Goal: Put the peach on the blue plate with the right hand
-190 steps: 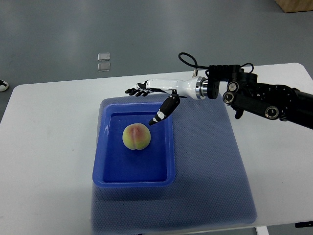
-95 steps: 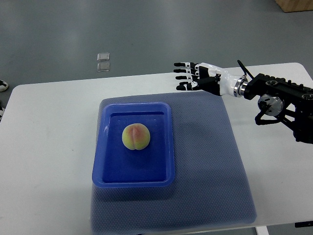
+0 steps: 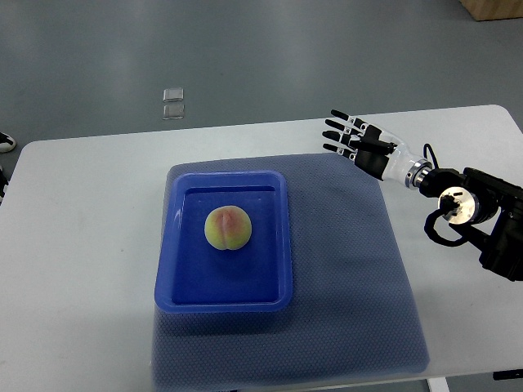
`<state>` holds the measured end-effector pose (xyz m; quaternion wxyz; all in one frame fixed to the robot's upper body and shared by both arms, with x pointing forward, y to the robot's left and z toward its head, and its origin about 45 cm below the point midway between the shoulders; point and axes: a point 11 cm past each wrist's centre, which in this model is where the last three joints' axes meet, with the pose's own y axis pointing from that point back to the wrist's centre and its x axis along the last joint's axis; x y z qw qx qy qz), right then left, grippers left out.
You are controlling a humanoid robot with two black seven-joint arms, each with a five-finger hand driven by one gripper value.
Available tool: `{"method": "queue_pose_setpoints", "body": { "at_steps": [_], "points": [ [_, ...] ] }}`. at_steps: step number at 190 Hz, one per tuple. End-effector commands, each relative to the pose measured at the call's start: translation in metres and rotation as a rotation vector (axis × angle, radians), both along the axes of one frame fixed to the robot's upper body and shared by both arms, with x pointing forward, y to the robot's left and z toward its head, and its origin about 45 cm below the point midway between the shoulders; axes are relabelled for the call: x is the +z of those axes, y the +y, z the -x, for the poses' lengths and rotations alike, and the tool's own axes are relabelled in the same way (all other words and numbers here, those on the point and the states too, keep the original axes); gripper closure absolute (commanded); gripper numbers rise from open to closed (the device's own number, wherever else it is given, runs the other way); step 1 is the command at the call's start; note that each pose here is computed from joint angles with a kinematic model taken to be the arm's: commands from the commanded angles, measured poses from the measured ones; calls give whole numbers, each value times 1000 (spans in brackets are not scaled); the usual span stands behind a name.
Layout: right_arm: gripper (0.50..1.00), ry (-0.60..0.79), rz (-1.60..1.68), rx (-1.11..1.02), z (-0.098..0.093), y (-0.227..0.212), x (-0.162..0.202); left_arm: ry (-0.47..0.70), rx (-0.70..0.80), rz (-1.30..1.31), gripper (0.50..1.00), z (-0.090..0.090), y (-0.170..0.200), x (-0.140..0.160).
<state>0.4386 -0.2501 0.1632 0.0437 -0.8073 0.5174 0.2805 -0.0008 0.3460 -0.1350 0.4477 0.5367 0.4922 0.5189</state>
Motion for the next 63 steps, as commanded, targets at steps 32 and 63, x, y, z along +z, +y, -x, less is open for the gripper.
{"method": "queue_pose_setpoints", "body": {
  "at_steps": [32, 63],
  "points": [
    [574, -3, 1, 9, 3, 1, -3, 0, 0, 0, 500, 0, 0, 0],
    [574, 2, 3, 10, 4, 0, -6, 0, 0, 0, 500, 0, 0, 0]
  ]
}}
